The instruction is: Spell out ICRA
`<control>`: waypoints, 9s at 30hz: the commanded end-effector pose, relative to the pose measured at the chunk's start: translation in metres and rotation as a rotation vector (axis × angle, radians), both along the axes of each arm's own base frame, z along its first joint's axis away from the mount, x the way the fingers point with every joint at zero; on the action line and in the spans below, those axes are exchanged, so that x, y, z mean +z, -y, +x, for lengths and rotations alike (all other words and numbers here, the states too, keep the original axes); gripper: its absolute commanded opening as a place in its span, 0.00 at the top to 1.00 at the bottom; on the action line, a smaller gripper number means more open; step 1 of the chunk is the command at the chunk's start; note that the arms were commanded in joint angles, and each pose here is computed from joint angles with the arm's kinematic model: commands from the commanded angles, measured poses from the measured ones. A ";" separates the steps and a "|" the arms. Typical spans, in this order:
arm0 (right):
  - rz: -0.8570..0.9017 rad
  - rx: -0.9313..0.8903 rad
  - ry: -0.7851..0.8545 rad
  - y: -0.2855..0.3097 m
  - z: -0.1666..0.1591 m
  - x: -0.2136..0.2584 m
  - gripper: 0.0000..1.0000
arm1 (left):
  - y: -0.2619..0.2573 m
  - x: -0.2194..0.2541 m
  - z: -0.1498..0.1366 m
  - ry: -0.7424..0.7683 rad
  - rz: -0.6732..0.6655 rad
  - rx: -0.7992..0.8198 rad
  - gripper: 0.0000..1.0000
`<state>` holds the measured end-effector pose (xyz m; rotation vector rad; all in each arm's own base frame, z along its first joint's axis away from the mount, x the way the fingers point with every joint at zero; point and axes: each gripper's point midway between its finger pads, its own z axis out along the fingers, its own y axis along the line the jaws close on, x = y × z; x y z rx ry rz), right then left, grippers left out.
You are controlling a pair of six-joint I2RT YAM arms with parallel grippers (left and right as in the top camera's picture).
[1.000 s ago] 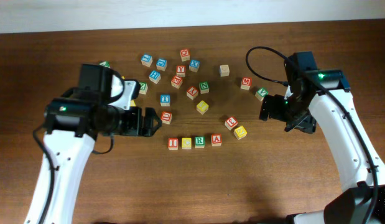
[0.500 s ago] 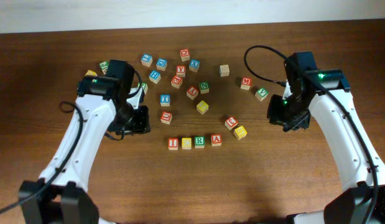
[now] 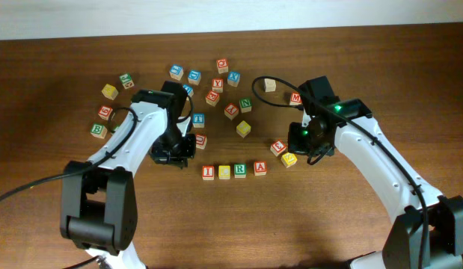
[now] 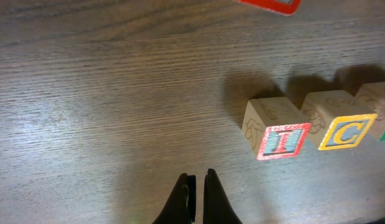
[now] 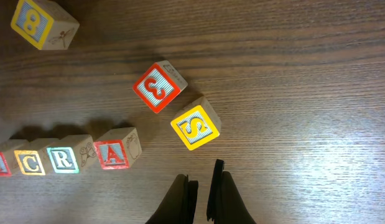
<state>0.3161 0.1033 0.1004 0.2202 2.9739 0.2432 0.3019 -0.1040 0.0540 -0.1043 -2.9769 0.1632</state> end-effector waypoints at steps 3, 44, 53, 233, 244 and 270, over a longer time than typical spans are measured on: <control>0.021 0.004 0.013 -0.006 0.002 0.000 0.96 | -0.002 -0.008 -0.003 -0.023 0.016 0.009 1.00; 0.116 0.129 -0.073 -0.057 -0.018 -0.091 0.96 | 0.040 -0.047 -0.016 -0.071 -0.106 -0.012 1.00; 0.158 0.159 -0.072 -0.072 -0.019 -0.094 0.96 | 0.040 -0.058 -0.027 -0.092 -0.098 -0.015 1.00; -0.007 0.058 -0.212 0.023 0.008 0.000 0.96 | 0.061 -0.047 0.012 0.119 0.030 0.085 1.00; 0.115 0.072 -0.232 -0.009 -0.006 -0.042 0.96 | 0.031 -0.033 -0.005 -0.019 0.031 0.127 1.00; 0.171 0.091 -0.167 -0.074 -0.022 -0.085 0.96 | 0.047 -0.049 -0.005 0.006 -0.033 0.126 1.00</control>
